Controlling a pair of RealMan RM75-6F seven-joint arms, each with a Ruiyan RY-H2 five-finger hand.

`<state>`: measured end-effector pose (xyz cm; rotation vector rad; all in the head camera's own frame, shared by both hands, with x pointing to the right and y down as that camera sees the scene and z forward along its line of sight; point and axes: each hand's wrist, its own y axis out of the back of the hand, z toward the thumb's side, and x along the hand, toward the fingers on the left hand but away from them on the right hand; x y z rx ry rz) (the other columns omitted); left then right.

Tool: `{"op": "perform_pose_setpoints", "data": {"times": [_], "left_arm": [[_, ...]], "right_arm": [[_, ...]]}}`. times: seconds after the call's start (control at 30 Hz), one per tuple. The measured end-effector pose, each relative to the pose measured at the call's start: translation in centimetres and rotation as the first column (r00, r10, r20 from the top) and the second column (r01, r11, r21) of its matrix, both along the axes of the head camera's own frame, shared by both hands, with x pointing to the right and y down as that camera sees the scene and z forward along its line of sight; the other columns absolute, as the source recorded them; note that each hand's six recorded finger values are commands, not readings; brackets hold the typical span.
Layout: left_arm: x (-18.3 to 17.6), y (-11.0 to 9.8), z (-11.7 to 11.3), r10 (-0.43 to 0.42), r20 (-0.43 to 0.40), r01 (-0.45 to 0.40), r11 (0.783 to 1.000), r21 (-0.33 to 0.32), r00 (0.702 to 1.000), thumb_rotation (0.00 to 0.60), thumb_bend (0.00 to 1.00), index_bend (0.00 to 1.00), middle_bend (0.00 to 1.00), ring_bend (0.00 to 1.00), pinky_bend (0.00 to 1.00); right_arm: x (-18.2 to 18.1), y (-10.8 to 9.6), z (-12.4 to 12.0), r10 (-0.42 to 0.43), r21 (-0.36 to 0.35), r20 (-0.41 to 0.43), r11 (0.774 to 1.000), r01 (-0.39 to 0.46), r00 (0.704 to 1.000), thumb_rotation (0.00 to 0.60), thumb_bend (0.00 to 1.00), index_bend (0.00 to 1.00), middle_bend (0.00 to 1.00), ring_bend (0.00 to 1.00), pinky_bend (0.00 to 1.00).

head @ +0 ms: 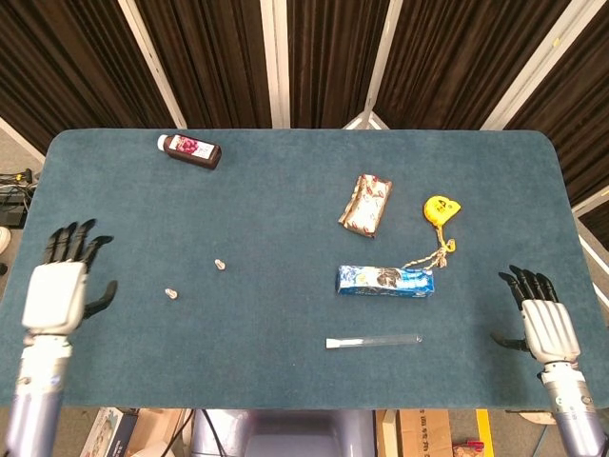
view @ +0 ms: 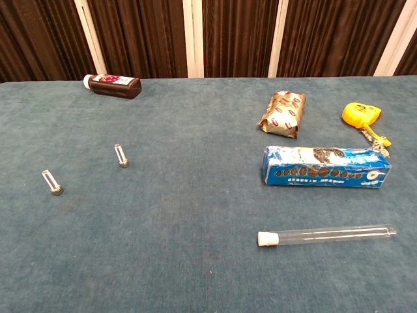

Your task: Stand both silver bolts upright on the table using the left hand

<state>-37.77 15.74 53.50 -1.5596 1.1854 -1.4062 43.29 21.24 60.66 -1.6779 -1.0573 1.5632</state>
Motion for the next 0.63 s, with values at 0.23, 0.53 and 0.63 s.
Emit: {"op": "perform_pose_setpoints", "data": {"times": [0.23,0.53,0.63], "left_arm": [[-6.6,4.3,0.3,-0.083,-0.039,0.082,0.996,-0.047,0.996,0.600,0.46,0.20,0.03,0.00,0.00],[-7.5,5.4,0.6,-0.054,-0.051,0.051,0.997,-0.059,0.997,0.600,0.46,0.18,0.03,0.00,0.00],[-7.5,5.4,0.6,-0.052,-0.060,0.049,0.997,-0.058,0.997,0.600,0.46,0.18,0.03,0.00,0.00]], "right_arm": [[-0.6,-0.4,-1.4,-0.047,0.086,-0.011,0.995,0.048,0.999,0.600,0.11,0.16,0.09,0.06,0.00],[-0.9,-0.4,-2.7,-0.067,0.156,0.004,0.986,0.066,0.998,0.600,0.11,0.13,0.09,0.06,0.00],[-1.0,-0.5,-3.1,-0.069,0.171,0.008,0.983,0.066,0.998,0.600,0.11,0.13,0.09,0.06,0.00]]}}
